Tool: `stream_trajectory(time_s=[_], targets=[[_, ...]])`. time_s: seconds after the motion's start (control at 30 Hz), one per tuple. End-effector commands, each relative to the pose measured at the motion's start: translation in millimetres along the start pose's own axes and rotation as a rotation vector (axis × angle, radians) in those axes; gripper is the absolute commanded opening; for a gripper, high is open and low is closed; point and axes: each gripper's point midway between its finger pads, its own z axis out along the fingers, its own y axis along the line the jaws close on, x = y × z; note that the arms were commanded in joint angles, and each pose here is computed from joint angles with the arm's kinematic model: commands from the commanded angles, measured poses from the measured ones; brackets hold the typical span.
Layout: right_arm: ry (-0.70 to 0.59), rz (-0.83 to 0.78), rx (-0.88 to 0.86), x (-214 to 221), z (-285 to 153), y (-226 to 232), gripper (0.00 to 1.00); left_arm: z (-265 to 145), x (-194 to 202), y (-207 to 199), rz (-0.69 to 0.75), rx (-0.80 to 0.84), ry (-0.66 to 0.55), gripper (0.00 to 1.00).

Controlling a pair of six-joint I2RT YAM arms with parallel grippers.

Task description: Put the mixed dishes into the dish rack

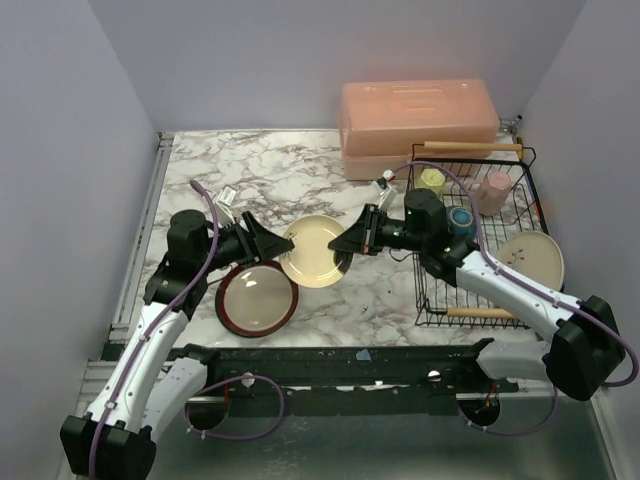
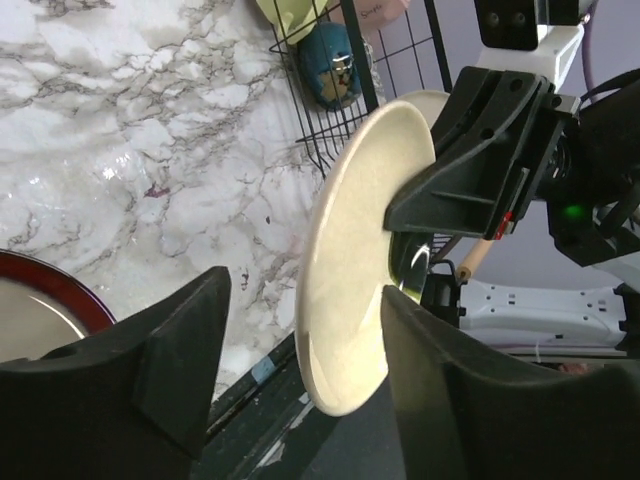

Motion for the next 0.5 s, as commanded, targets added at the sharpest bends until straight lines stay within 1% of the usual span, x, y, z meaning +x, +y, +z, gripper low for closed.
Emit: stream_trajectory(time_s=[0.0, 0.1, 0.23, 0.47], targets=[[-0.092, -0.089, 0.067, -25.3, -12.6, 11.8, 0.0, -10.0, -14.8, -7.8, 0.157, -0.043, -0.023, 0.65], [-0.136, -0.13, 0.155, -35.3, -22.3, 4.4, 0.0, -21.4, -28.1, 2.8, 0.225, -0.174, -0.066, 0.7], [-0.208, -0.205, 0.273, -52.0, -39.3, -4.4, 0.0, -48.4, -57.0, 16.9, 0.325, -0.377, -0.192, 0.72], [-0.308, -0.379, 0.495, -84.1, -83.1, -11.1, 0.0, -97.4, -91.5, 22.3, 0.5, -0.56, -0.429, 0.74]])
